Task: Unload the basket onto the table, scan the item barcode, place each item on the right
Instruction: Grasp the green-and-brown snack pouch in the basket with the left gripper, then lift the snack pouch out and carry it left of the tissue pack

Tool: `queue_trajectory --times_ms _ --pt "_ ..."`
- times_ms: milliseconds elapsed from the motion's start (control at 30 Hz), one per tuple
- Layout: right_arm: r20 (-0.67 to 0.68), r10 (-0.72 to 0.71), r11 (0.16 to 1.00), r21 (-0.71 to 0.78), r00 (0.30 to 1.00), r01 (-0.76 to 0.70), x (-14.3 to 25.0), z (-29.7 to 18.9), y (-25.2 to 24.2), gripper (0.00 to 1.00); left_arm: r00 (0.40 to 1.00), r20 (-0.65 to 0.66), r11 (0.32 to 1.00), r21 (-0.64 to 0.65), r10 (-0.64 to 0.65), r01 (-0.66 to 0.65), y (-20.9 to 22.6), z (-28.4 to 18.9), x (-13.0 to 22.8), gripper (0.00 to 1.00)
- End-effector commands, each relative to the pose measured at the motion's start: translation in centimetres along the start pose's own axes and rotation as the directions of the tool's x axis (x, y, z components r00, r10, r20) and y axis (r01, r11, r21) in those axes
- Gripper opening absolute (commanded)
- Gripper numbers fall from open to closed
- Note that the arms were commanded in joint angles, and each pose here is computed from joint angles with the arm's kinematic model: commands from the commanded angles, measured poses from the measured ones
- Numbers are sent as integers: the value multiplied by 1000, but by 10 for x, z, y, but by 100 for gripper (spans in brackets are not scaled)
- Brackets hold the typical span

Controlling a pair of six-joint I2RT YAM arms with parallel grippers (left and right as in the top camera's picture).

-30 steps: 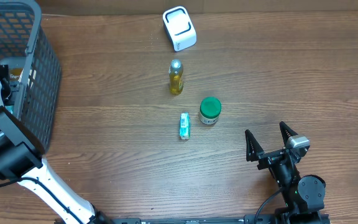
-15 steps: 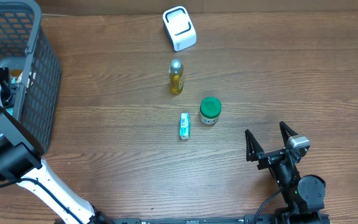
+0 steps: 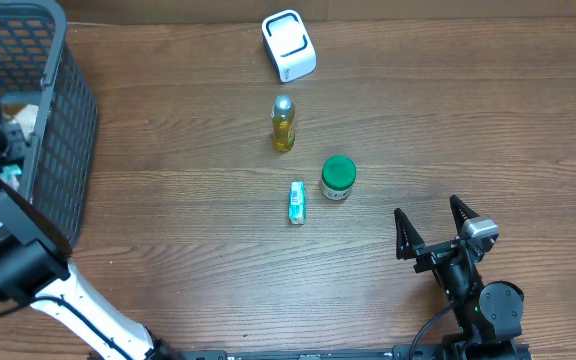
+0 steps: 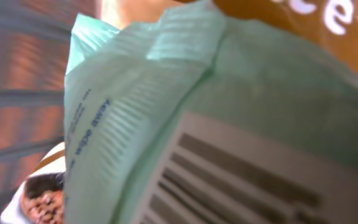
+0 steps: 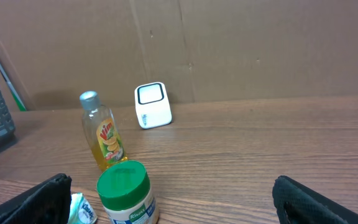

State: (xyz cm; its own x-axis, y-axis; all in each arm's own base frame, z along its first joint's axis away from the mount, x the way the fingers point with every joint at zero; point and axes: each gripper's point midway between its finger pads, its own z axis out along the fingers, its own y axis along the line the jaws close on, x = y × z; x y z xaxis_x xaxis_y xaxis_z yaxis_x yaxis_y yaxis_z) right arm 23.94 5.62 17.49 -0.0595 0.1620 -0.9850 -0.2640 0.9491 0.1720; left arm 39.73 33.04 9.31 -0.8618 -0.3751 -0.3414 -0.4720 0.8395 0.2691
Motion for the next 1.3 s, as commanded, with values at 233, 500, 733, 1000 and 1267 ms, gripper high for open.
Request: queue_trajectory --times_ms 233,500,733,1000,1267 --pt "3 4 1000 13 1000 -4 2 0 -3 100 736 613 946 62 -288 319 64 -263 -79 4" --pt "3 4 1000 13 1000 -4 2 0 -3 100 590 737 944 260 -331 204 8 -380 -66 5" --pt "3 4 1000 13 1000 -4 2 0 -3 100 656 683 909 416 -322 13 -98 -426 -25 4" --pt "3 4 1000 13 1000 -4 2 0 -3 100 911 402 877 465 -90 -118 -214 -376 54 4" --pt "3 4 1000 13 1000 -4 2 0 -3 100 993 71 911 396 92 -113 -299 -293 123 4"
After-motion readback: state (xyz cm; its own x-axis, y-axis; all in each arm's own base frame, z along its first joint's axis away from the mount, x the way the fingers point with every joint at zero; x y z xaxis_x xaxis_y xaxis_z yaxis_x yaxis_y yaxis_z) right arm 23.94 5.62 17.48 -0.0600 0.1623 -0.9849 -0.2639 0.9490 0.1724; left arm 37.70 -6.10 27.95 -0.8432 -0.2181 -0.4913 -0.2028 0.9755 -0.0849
